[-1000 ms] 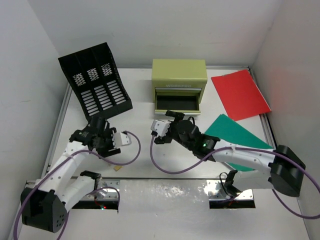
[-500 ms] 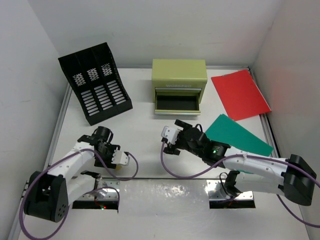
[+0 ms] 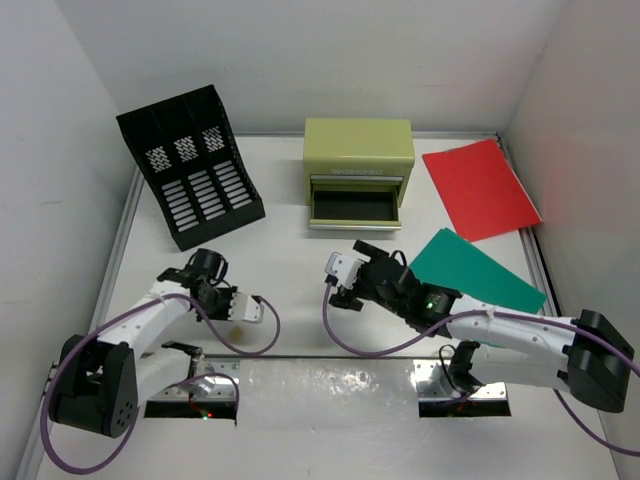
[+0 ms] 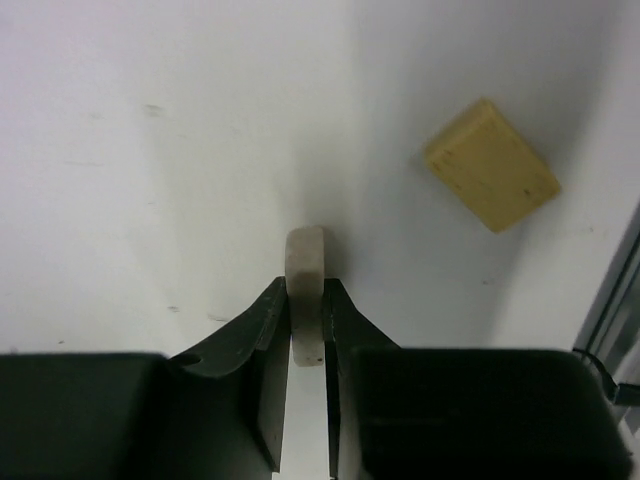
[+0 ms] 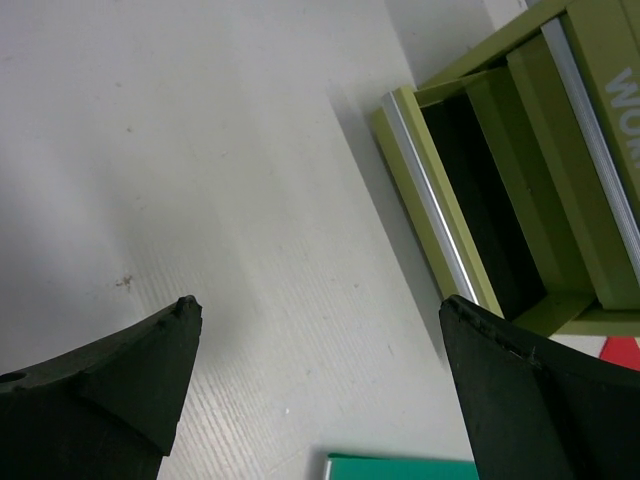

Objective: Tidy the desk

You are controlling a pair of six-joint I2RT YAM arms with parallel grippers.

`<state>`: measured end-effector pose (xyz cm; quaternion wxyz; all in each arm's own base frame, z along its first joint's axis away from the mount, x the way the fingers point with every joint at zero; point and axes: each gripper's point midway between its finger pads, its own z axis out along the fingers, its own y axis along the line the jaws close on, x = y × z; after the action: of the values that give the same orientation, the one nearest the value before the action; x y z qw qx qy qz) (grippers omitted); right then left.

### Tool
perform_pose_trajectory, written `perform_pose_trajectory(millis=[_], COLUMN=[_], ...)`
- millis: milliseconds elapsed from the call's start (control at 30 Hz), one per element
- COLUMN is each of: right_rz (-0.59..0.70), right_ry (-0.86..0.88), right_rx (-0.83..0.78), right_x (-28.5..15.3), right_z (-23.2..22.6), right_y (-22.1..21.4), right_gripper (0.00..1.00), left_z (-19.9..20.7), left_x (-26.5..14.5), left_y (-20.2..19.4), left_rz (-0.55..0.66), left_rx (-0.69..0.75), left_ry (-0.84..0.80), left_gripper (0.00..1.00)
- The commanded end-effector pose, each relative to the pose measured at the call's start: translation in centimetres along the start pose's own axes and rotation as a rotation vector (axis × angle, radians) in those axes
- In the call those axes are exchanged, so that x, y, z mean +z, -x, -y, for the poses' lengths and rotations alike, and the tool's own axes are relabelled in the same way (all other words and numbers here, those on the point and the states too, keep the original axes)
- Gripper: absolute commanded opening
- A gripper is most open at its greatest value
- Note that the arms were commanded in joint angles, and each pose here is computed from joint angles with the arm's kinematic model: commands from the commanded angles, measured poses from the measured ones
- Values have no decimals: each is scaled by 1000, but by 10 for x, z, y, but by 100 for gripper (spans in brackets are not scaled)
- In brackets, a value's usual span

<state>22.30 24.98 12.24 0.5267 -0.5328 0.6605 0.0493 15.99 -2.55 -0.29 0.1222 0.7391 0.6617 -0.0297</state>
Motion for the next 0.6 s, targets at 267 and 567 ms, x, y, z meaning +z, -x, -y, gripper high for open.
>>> perform_pose_trajectory(millis=[267, 567], right_rz=[-118, -207], right_ry=[-439, -649], right_rx=[500, 666], right_x=[-44, -88], right_z=[105, 139], right_y=[-45, -87], right_gripper=[99, 99], left_z=[-186, -302], left_x=[-128, -83], left_y=[129, 241], left_rz=[460, 417], left_rx=[-412, -389], left_ry=[453, 498], left_gripper=[0, 0])
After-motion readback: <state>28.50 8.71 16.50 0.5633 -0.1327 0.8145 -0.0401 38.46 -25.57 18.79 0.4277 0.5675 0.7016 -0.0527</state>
